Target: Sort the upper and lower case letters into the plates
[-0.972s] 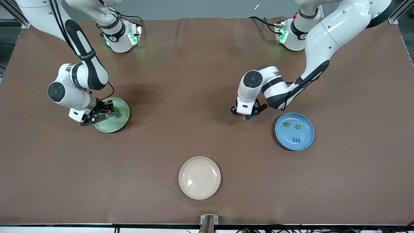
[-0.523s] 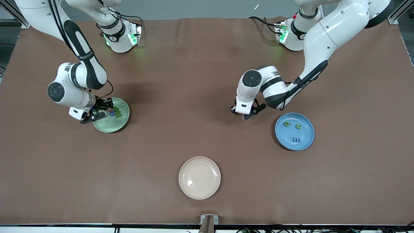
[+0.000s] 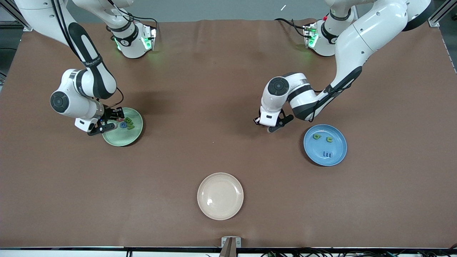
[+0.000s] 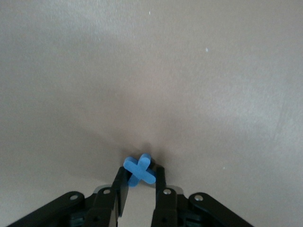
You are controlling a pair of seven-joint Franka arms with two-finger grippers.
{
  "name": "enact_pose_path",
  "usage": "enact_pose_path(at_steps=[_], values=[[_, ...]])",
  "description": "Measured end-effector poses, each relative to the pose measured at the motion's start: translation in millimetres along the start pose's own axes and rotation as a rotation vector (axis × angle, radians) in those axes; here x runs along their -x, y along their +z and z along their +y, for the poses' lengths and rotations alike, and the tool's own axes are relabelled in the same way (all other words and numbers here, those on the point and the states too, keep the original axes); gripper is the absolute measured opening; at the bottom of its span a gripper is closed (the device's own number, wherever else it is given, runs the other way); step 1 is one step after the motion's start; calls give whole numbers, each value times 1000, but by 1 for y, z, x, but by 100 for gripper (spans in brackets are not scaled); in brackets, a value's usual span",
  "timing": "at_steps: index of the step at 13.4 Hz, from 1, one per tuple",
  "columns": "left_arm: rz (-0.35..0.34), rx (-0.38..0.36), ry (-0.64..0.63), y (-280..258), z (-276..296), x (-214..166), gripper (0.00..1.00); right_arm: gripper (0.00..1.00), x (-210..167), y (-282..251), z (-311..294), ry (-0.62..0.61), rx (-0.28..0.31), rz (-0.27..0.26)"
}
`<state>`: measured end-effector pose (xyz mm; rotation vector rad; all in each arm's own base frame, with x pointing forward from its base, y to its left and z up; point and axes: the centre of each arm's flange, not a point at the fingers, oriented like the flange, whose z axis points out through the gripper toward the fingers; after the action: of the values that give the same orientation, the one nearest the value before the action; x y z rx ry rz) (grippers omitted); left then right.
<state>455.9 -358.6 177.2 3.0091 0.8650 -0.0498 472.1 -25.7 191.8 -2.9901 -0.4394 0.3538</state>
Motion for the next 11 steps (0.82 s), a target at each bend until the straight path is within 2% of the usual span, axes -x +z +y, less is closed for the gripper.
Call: enact_pose_path(at_steps=[3, 6, 8, 9, 11], values=[[19, 7, 32, -24, 4, -24, 27, 36, 1, 0, 2, 3, -1, 0], [36, -64, 206, -74, -2, -69, 27, 36, 3, 0, 7, 16, -4, 2], [44, -68, 306, -93, -14, -111, 27, 36, 3, 0, 8, 17, -4, 2], [46, -64, 346, -98, -23, -132, 27, 43, 3, 0, 8, 17, -4, 2], [44, -59, 448, -102, -42, -170, 27, 63, 3, 0, 8, 17, -4, 2]])
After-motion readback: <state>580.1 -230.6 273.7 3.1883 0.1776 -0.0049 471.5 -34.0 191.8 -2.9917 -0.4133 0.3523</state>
